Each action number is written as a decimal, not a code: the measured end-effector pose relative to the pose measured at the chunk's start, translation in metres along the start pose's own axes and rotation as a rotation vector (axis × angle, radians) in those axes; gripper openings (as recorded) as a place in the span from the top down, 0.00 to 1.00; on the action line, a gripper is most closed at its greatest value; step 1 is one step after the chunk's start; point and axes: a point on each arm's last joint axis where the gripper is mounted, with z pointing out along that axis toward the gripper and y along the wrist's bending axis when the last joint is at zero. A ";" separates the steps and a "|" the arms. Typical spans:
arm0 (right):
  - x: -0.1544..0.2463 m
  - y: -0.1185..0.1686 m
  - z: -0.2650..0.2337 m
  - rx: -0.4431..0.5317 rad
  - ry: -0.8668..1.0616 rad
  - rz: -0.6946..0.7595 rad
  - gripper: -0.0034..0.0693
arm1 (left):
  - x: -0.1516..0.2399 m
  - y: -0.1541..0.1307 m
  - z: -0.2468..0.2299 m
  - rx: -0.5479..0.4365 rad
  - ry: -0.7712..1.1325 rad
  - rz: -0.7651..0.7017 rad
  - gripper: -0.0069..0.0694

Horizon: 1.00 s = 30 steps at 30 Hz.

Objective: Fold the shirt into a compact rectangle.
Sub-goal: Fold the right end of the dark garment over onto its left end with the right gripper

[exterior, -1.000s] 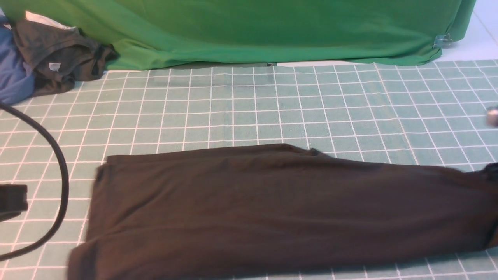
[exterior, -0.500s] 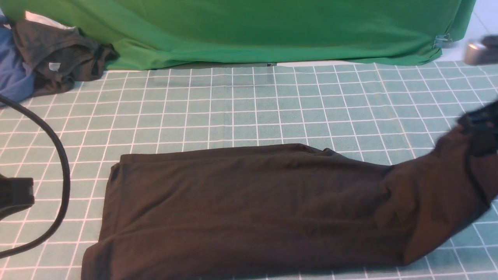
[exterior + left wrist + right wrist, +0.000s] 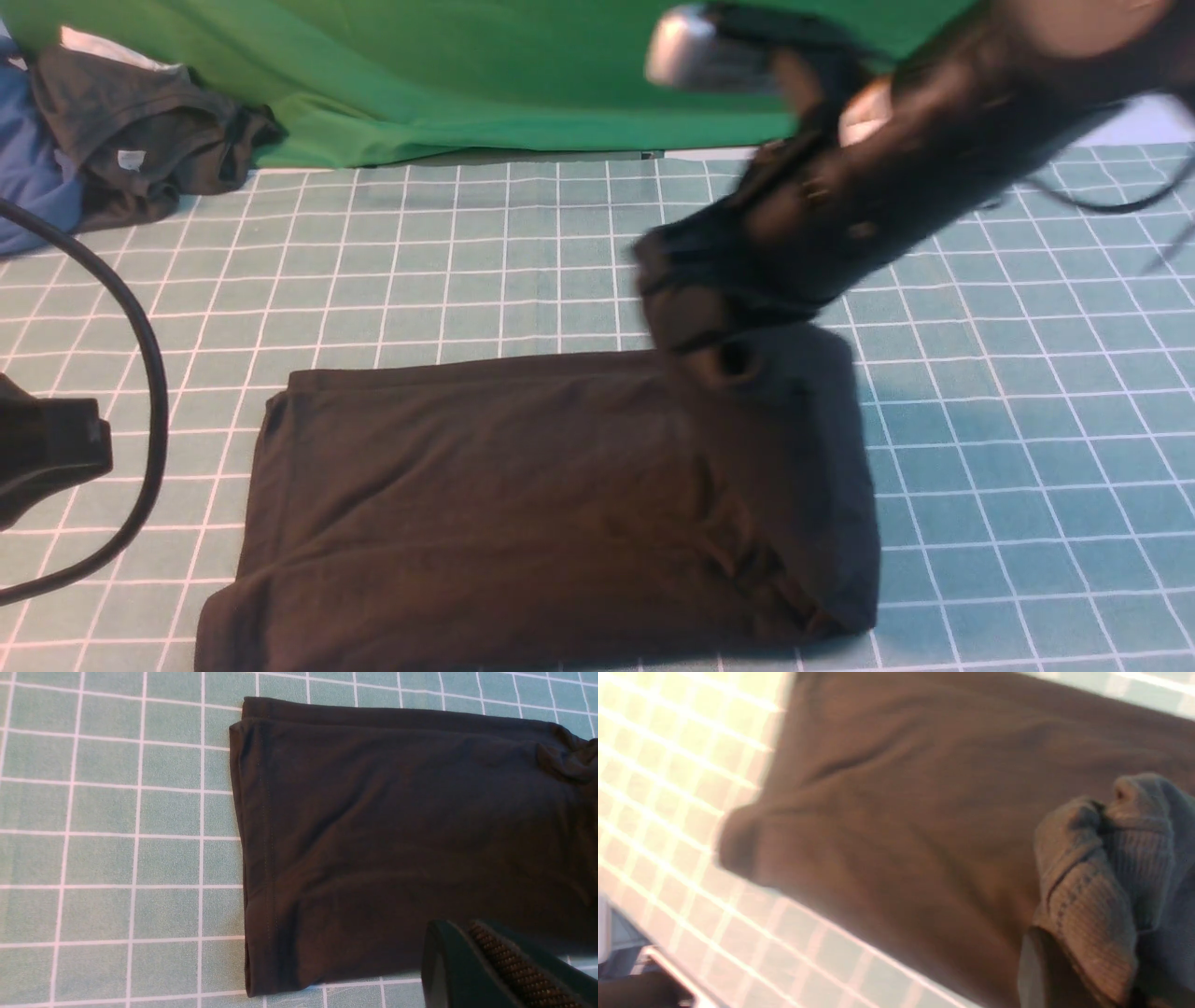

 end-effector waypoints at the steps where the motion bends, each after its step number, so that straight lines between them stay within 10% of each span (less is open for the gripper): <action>1: -0.001 0.006 0.008 -0.015 0.000 -0.002 0.92 | 0.000 0.000 0.000 0.000 0.000 0.000 0.90; 22: 0.010 0.091 0.174 -0.157 -0.021 -0.072 0.86 | 0.000 0.000 0.000 0.000 -0.001 0.008 0.90; 30: 0.012 0.101 0.190 -0.181 -0.026 -0.094 0.39 | 0.000 0.000 0.000 0.000 -0.001 0.023 0.90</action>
